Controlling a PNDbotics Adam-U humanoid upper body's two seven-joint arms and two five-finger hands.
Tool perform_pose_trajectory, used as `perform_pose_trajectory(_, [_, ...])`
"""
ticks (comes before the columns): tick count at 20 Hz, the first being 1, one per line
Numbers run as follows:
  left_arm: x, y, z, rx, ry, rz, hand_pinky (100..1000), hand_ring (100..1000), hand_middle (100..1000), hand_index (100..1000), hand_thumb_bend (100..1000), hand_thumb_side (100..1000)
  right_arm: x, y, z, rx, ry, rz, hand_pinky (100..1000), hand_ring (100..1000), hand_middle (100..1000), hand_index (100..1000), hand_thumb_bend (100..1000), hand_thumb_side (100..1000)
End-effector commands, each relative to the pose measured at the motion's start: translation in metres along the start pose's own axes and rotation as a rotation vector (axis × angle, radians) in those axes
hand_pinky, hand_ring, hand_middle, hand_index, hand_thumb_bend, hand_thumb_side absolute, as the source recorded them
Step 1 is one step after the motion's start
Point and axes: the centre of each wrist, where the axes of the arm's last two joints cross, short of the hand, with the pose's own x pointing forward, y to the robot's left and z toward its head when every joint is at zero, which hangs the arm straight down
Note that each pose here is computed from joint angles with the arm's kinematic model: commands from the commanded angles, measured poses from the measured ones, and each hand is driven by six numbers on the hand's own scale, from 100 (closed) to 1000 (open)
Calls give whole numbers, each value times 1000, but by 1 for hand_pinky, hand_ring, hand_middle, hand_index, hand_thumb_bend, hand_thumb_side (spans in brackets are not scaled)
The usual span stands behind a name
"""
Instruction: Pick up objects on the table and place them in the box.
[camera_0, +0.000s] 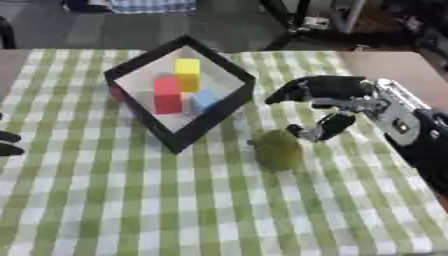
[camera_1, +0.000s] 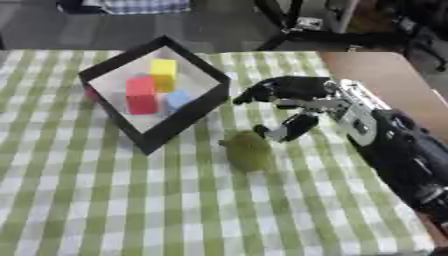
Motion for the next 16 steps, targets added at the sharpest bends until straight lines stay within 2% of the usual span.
perform_pose_trajectory(1, [4, 9, -1, 1, -12, -32, 727, 573, 600, 922, 119, 1000, 12, -19, 7, 47, -30, 31, 899, 817, 840, 969, 100, 634])
perform_pose_trajectory(7, [3, 8, -1, -4, -10, -29, 728, 573, 600, 922, 118, 1000, 15, -10, -4, 134, -12, -69, 902, 836, 865, 974, 111, 580])
perform_pose_trajectory(12, [3, 7, 0, -3, -8, -25, 728, 573, 600, 922, 117, 1000, 5, -8, -11, 222, 35, -83, 906, 855, 881, 976, 127, 493])
perform_pose_trajectory(16, [2, 7, 1, 0, -6, -23, 728, 573, 600, 922, 116, 1000, -2, -4, -13, 323, 70, -63, 906, 856, 865, 960, 100, 307])
